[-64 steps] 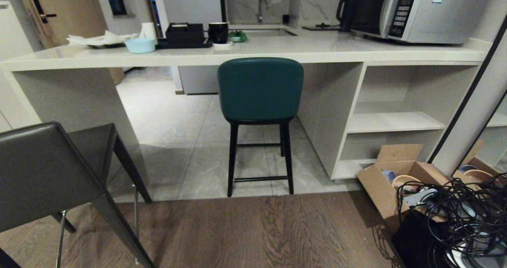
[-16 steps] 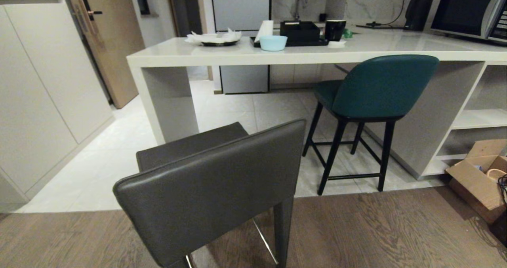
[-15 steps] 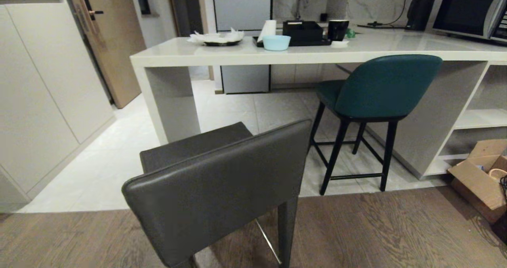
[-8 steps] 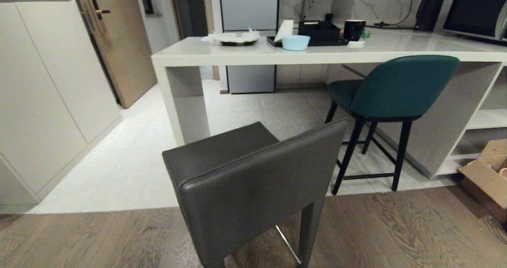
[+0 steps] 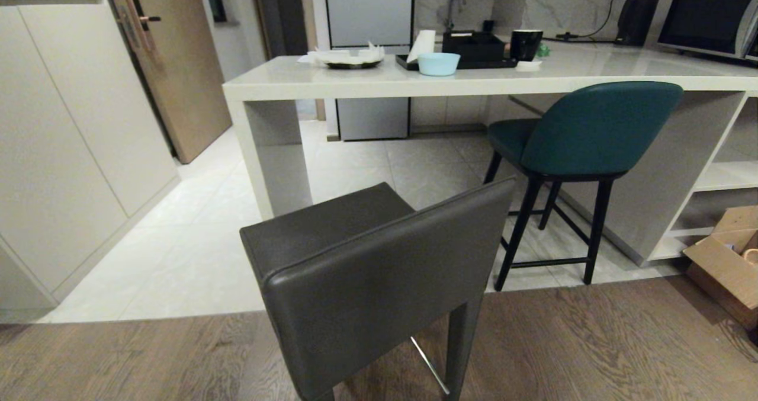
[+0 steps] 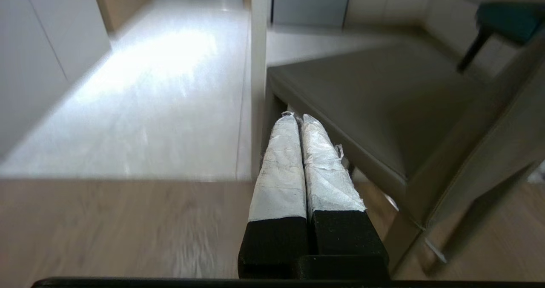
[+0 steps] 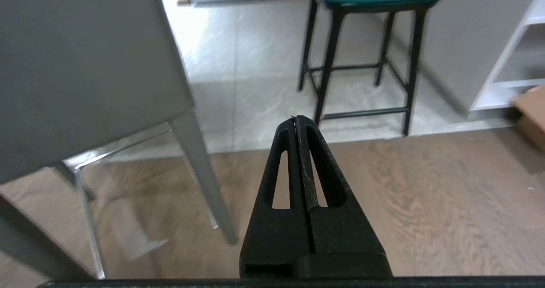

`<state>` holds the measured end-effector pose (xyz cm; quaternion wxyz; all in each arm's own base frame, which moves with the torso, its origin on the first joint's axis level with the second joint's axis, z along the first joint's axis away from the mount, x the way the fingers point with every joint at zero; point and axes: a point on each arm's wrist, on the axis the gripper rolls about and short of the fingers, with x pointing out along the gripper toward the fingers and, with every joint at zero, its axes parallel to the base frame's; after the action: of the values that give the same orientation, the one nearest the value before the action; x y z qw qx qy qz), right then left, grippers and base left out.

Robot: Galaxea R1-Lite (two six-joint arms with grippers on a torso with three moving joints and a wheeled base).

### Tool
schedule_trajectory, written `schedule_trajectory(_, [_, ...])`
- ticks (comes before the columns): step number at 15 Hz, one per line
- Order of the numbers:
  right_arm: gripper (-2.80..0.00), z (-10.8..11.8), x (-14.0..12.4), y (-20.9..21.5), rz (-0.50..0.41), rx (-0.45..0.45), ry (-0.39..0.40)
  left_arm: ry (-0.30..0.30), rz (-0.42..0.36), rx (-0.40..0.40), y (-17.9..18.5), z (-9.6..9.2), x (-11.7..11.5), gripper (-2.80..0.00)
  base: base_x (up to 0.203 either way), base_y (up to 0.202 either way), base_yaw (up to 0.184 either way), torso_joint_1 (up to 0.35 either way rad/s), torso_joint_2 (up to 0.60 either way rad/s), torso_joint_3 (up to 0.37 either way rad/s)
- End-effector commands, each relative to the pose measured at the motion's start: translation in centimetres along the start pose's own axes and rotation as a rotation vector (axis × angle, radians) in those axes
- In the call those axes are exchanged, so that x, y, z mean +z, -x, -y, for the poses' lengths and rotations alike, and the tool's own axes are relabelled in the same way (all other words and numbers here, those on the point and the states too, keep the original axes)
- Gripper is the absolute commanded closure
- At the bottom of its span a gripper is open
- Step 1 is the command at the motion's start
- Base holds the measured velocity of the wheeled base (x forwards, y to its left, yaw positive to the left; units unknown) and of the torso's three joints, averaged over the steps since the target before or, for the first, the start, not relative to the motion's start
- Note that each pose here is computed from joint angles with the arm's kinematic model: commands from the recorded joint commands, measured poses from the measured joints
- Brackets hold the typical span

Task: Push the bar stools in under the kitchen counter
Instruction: Push the gray chair back under the dining table

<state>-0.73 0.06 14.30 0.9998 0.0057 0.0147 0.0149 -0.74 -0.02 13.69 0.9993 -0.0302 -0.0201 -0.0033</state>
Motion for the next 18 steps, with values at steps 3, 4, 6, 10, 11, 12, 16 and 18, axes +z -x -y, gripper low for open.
schedule_trajectory(3, [0.00,0.1,2.6,-9.2,-0.216,0.020,-0.021,0.026,-0.287,0.000,-8.2,0.2,1.2,0.00,0.000,0.000,0.000,0.000,0.00,0.000])
schedule_trajectory(4, [0.00,0.2,2.6,-11.5,-0.229,0.023,-0.024,0.031,-0.305,0.000,-10.0,0.3,1.2,0.00,0.000,0.000,0.000,0.000,0.00,0.000])
schedule_trajectory(6, [0.00,0.1,2.6,-15.9,-0.207,0.039,-0.028,0.059,-0.332,0.004,-12.4,1.7,0.9,0.00,0.000,0.000,0.000,0.000,0.00,0.000])
schedule_trajectory(10, [0.00,-0.9,1.5,-24.0,-0.195,0.099,-0.027,0.125,-0.342,0.060,-14.0,7.2,0.2,0.00,0.000,0.000,0.000,0.000,0.00,0.000])
schedule_trajectory(11, [0.00,-1.1,1.1,-26.1,-0.172,0.107,-0.026,0.147,-0.318,0.103,-14.7,8.2,0.5,0.00,0.000,0.000,0.000,0.000,0.00,0.000])
schedule_trajectory(12, [0.00,-1.3,0.6,-28.2,-0.148,0.118,-0.027,0.131,-0.340,0.136,-14.9,8.4,0.3,0.00,0.000,0.000,0.000,0.000,0.00,0.000])
schedule_trajectory(16, [0.00,-2.1,-0.9,-36.1,-0.039,0.160,-0.060,0.137,-0.369,0.164,-16.3,9.5,0.8,0.00,0.000,0.000,0.000,0.000,0.00,0.000])
schedule_trajectory(18, [0.00,-2.7,-1.2,-39.4,0.008,0.177,-0.080,0.160,-0.381,0.143,-16.9,10.7,1.2,0.00,0.000,0.000,0.000,0.000,0.00,0.000])
